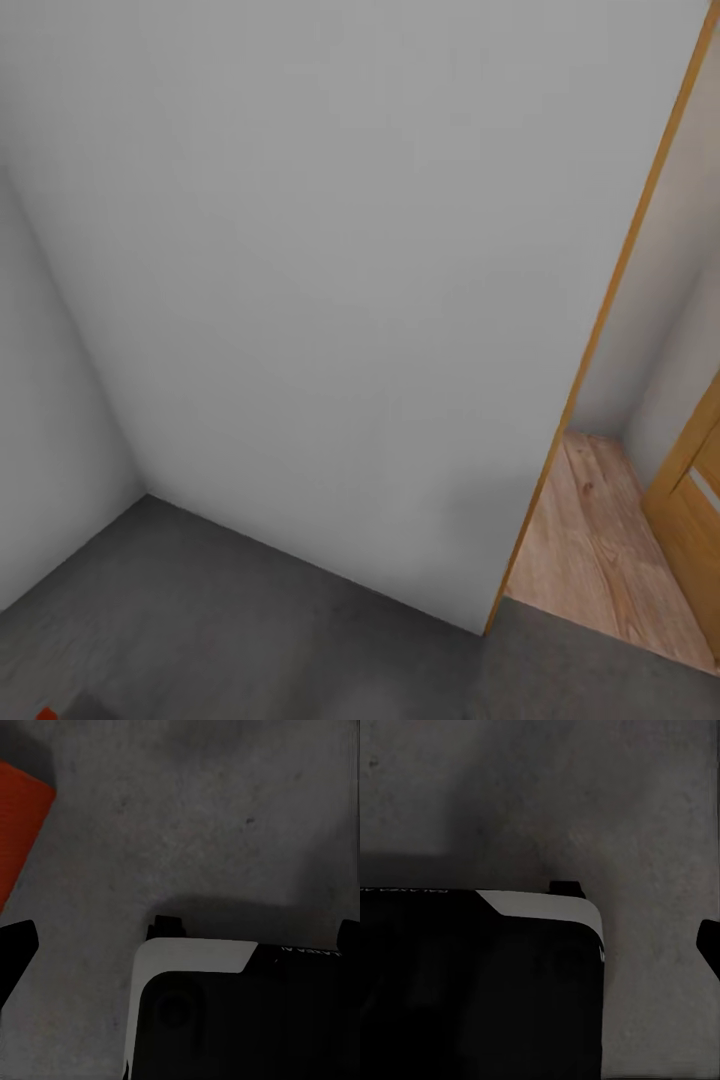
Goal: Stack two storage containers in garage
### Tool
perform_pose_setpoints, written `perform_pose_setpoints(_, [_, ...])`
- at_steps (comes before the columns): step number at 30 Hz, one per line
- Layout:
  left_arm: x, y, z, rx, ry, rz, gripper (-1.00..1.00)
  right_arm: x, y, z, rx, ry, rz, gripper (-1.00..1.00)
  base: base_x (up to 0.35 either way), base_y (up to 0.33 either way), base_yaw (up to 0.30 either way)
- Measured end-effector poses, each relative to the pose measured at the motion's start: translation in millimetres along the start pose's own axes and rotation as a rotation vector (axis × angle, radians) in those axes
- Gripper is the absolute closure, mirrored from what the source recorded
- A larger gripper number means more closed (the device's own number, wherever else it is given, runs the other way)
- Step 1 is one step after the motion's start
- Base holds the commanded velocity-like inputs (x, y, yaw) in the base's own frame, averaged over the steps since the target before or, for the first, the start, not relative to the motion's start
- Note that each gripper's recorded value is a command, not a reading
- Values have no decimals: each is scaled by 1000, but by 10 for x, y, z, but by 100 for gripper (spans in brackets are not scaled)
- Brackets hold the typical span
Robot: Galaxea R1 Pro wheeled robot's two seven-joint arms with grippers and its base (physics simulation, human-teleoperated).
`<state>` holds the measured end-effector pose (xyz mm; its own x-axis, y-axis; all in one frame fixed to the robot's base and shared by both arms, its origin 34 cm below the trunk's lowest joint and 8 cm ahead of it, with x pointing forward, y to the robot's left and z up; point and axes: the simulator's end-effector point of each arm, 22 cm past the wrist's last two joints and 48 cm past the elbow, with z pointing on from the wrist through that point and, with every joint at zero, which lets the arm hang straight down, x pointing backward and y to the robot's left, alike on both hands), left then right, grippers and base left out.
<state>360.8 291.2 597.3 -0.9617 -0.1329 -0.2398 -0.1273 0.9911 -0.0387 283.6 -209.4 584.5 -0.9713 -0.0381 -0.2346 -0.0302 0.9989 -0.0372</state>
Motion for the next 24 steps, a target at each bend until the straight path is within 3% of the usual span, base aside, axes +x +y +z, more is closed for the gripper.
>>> perform_pose_setpoints(24, [1, -12, 1, 1, 0, 1, -100, -4, 1, 0, 0, -1, 1, -100, 0, 0, -288])
